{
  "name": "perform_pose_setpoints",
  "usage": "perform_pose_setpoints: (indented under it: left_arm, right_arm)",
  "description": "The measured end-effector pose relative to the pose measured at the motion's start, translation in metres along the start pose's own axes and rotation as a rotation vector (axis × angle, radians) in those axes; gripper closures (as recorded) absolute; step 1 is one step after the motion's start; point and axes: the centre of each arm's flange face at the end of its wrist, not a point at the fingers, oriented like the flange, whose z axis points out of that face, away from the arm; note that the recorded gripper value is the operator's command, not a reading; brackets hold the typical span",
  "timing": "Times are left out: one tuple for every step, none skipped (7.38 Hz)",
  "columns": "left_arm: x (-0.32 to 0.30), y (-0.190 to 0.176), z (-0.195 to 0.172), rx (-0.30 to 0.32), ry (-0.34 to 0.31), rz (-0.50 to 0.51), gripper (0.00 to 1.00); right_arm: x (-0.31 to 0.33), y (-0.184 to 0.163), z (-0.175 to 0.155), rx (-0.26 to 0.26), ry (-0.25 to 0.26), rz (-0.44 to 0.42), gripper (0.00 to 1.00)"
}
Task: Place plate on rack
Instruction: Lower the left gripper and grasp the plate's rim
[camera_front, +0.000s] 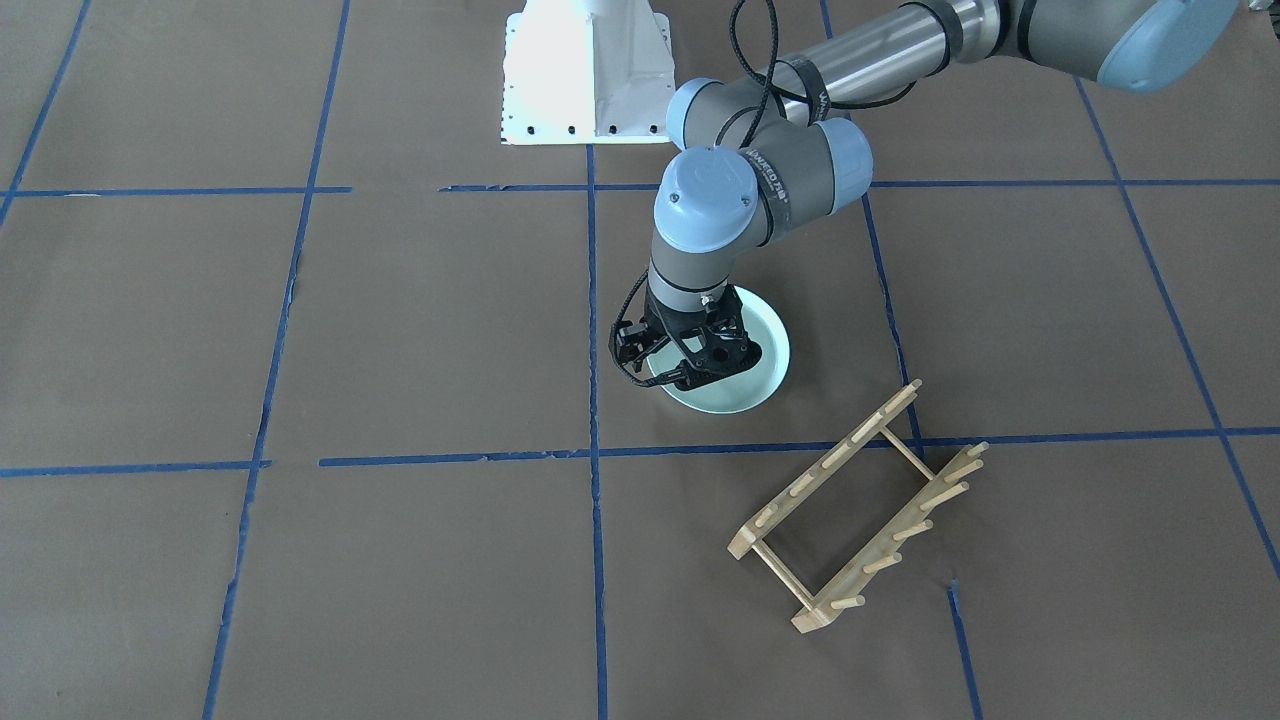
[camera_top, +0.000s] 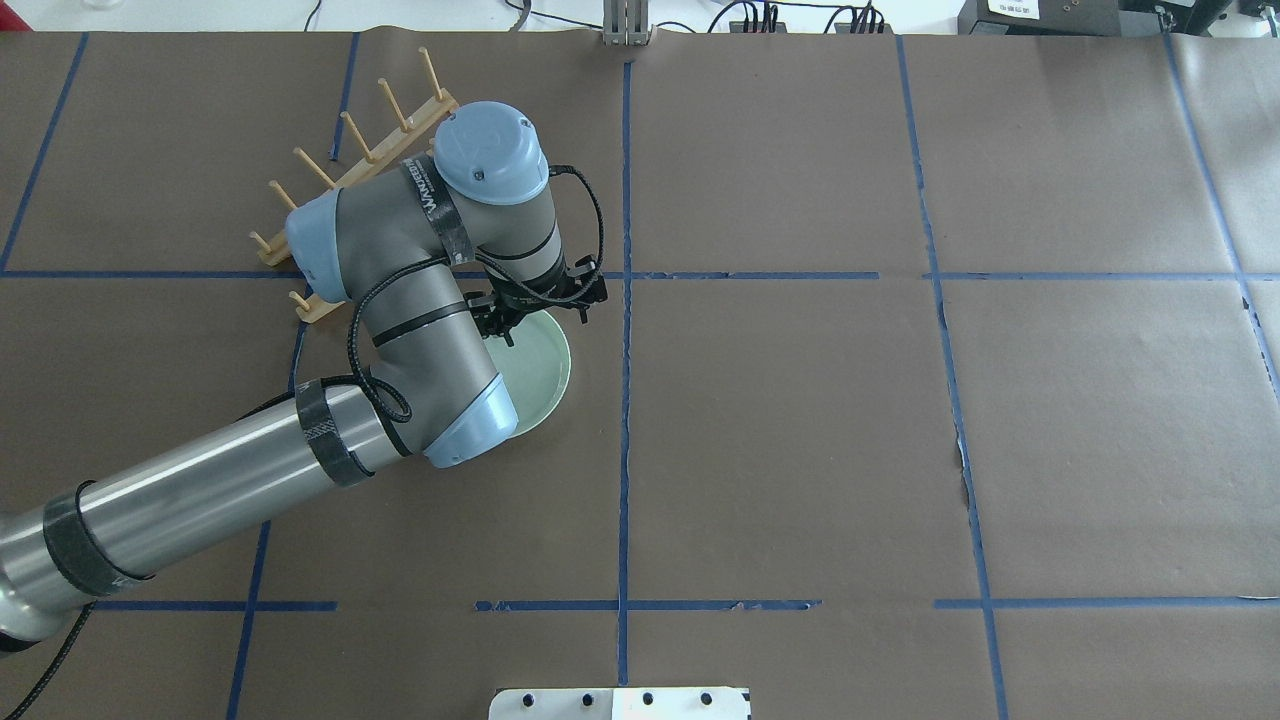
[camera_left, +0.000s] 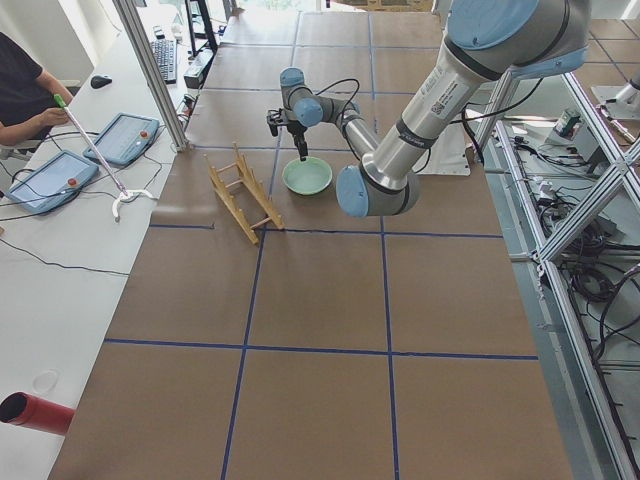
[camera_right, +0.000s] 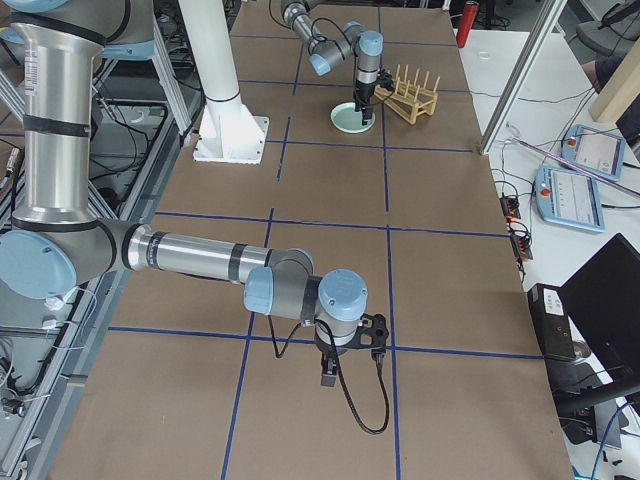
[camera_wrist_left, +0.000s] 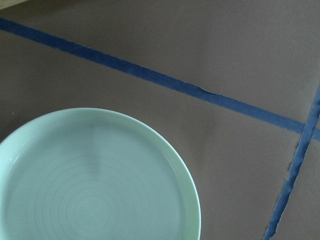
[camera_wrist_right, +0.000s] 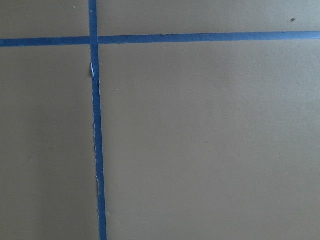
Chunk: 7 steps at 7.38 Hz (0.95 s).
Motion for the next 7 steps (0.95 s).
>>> perform_pose_setpoints:
  left_arm:
    - [0.006, 0.000, 0.008, 0.018, -0.016, 0.011, 0.12]
    - [0.011, 0.001, 0.015, 0.034, -0.032, 0.017, 0.13]
    - [0.017, 0.000, 0.022, 0.044, -0.048, 0.018, 0.17]
    - [0.021, 0.000, 0.031, 0.045, -0.067, 0.016, 0.21]
    - [0.023, 0.001, 0.039, 0.042, -0.084, 0.014, 0.41]
    - [0.023, 0.003, 0.047, 0.037, -0.097, 0.014, 0.99]
    - [0.025, 0.006, 0.051, 0.033, -0.101, 0.017, 1.00]
  right_arm:
    - [0.000, 0.000, 0.000, 0.000, 0.000, 0.000, 0.00]
    - [0.000, 0.000, 0.000, 0.000, 0.000, 0.000, 0.00]
    - [0.000, 0.000, 0.000, 0.000, 0.000, 0.000, 0.00]
    - [0.000, 0.000, 0.000, 0.000, 0.000, 0.000, 0.00]
    - [0.000, 0.000, 0.000, 0.000, 0.000, 0.000, 0.00]
    - [0.000, 0.000, 0.000, 0.000, 0.000, 0.000, 0.00]
    - [0.000, 0.000, 0.000, 0.000, 0.000, 0.000, 0.00]
